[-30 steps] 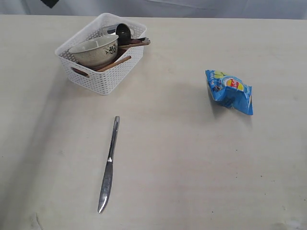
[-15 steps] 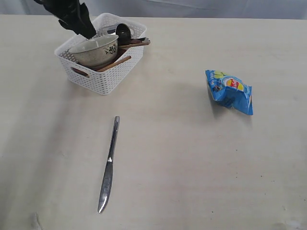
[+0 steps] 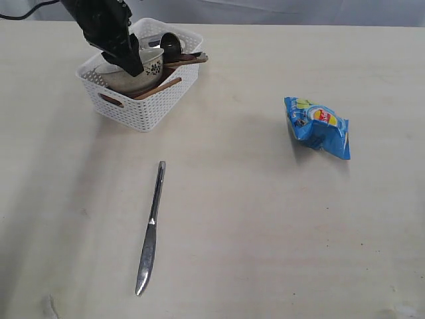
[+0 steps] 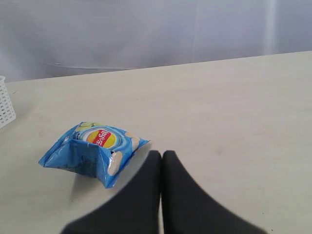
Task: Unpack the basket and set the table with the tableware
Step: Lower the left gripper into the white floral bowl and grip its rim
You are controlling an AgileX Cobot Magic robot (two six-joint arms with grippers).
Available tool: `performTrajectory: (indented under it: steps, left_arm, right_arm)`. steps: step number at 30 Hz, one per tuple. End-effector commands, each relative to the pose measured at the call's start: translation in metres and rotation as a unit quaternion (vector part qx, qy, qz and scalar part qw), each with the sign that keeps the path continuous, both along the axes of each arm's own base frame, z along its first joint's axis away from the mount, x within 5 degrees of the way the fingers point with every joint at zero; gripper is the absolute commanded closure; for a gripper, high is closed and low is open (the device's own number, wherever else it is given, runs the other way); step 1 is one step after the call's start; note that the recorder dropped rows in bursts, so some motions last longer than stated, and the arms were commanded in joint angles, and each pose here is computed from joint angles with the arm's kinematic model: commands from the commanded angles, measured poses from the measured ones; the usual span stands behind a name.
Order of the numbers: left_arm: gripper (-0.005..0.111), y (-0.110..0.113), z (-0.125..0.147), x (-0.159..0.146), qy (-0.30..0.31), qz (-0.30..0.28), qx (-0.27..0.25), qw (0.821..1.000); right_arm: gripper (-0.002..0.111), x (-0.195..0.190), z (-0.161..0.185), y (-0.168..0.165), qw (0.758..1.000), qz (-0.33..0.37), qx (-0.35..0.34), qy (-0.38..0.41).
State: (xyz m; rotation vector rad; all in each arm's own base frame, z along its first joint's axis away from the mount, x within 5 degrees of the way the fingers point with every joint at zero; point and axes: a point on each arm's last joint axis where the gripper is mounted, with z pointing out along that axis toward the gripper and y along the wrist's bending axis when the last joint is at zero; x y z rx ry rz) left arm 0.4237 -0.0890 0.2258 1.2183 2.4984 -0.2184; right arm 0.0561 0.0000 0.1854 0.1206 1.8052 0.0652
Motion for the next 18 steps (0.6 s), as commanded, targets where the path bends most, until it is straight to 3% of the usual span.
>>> performTrajectory:
  steps: [1, 12, 18]
  left_arm:
    - [0.065, -0.0020, -0.0032, -0.0001, 0.008, -0.010, 0.004, 1.000]
    - [0.068, -0.0021, -0.0074, 0.0005, 0.013, -0.014, 0.006, 1.000]
    - [0.095, -0.0023, -0.0073, 0.0004, 0.013, -0.014, 0.005, 1.000]
  right_arm:
    - [0.108, 0.0000, -0.0002, 0.0001, 1.000, 0.002, -0.002, -0.003]
    - [0.108, 0.0000, -0.0002, 0.0001, 1.000, 0.002, -0.002, -0.003]
    - [0.108, 0.0000, -0.0002, 0.0001, 1.000, 0.002, -0.002, -0.003]
